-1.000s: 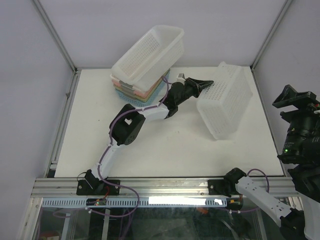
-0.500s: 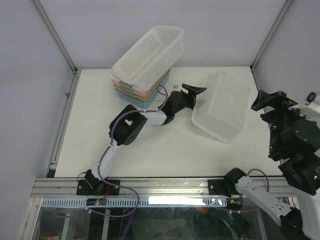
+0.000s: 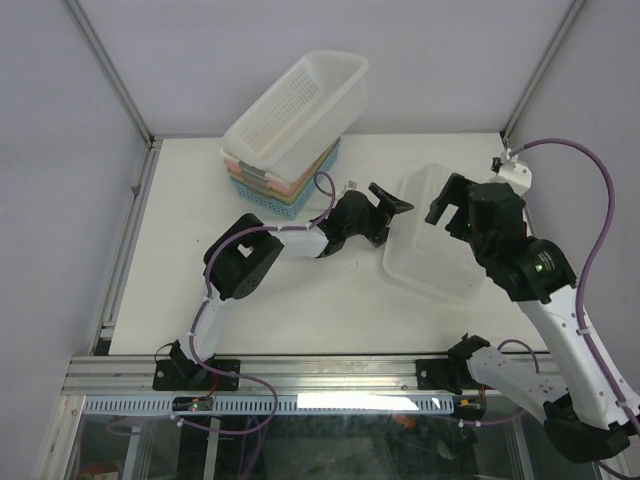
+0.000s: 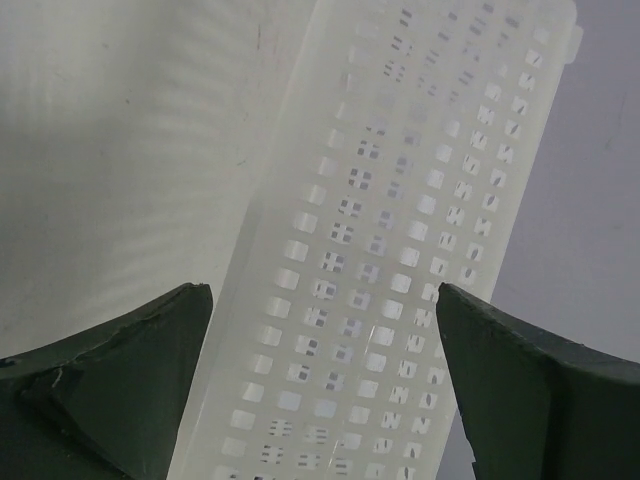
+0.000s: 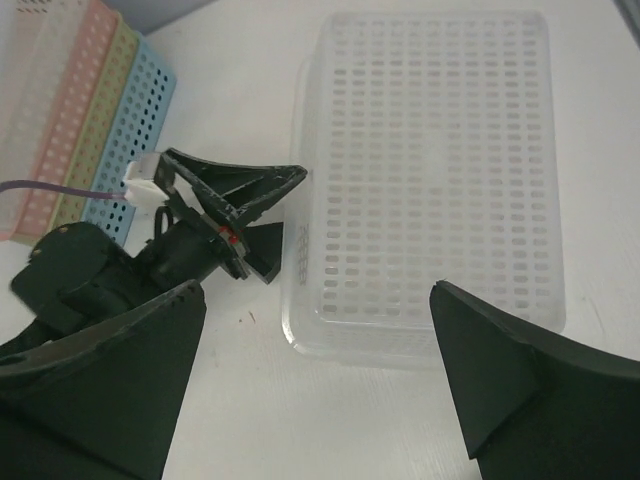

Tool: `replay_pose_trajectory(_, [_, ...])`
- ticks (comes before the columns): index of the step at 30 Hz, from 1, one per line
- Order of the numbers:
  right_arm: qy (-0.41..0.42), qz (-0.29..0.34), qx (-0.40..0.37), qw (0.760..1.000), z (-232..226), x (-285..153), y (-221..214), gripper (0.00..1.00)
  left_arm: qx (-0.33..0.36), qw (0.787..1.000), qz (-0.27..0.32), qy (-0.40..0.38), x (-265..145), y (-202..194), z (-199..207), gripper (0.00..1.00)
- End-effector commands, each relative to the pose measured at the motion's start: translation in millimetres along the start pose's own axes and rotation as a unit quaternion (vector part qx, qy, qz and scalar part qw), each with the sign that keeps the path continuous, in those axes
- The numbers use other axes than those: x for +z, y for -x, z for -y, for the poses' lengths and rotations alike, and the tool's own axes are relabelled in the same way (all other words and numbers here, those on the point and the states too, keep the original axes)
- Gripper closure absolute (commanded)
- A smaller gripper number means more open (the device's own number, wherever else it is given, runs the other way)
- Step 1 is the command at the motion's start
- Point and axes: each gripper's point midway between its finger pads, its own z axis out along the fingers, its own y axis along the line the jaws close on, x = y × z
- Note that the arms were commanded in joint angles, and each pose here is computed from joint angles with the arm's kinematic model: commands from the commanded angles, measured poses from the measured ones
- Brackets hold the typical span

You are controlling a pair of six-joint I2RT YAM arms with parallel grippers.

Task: Turn the large container upside down

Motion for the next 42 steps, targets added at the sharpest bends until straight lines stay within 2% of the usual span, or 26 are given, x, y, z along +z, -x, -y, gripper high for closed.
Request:
replay_pose_trajectory(1, [0.028, -0.088, 0.053, 0.994, -3, 13, -23, 0.01, 0.089, 0.996, -0.019, -0.018, -28, -21, 41, 0.01])
replay_pose_trajectory(5, [0.025, -0.165, 0.108, 0.98, 16, 34, -50, 0.01, 0.148, 0.988, -0.038, 0.03, -32, -35, 19, 0.01])
replay_pose_trajectory(8, [0.022, -0.191, 0.134, 0.972, 27, 39, -61, 0.01, 0.169, 0.982, -0.059, 0.062, -36, -40, -1, 0.01])
replay_pose_trajectory(13, [0.037, -0.227, 0.137, 0.964, 29, 31, -79, 0.01, 0.243, 0.964, -0.071, 0.084, -45, -43, -16, 0.01])
replay_pose_trajectory(18, [0.02, -0.269, 0.138, 0.953, 38, 19, -107, 0.01, 0.316, 0.941, -0.068, 0.101, -60, -41, -16, 0.01])
replay_pose_trajectory(21, [0.004, -0.292, 0.151, 0.944, 43, 12, -126, 0.01, 0.373, 0.92, -0.067, 0.104, -73, -44, -12, 0.01])
replay_pose_trajectory(24, [-0.014, -0.315, 0.165, 0.935, 50, 5, -148, 0.01, 0.423, 0.896, -0.08, 0.106, -90, -53, -15, 0.01])
replay_pose_trajectory(27, [-0.029, -0.327, 0.184, 0.926, 56, 7, -171, 0.01, 0.45, 0.881, -0.1, 0.104, -107, -64, -25, 0.01])
replay_pose_trajectory(31, [0.004, -0.307, 0.229, 0.924, 46, 30, -187, 0.01, 0.483, 0.862, -0.123, 0.095, -131, -79, -33, 0.01])
replay_pose_trajectory(34, [0.037, -0.259, 0.253, 0.931, 36, 62, -176, 0.01, 0.491, 0.857, -0.127, 0.097, -149, -80, -40, 0.01])
replay_pose_trajectory(38, [0.023, -0.179, 0.254, 0.95, 42, 112, -143, 0.01, 0.506, 0.846, -0.137, 0.1, -172, -78, -47, 0.01])
replay_pose_trajectory(42, [-0.028, -0.133, 0.259, 0.956, 63, 162, -103, 0.01, 0.52, 0.837, -0.131, 0.11, -188, -72, -45, 0.01])
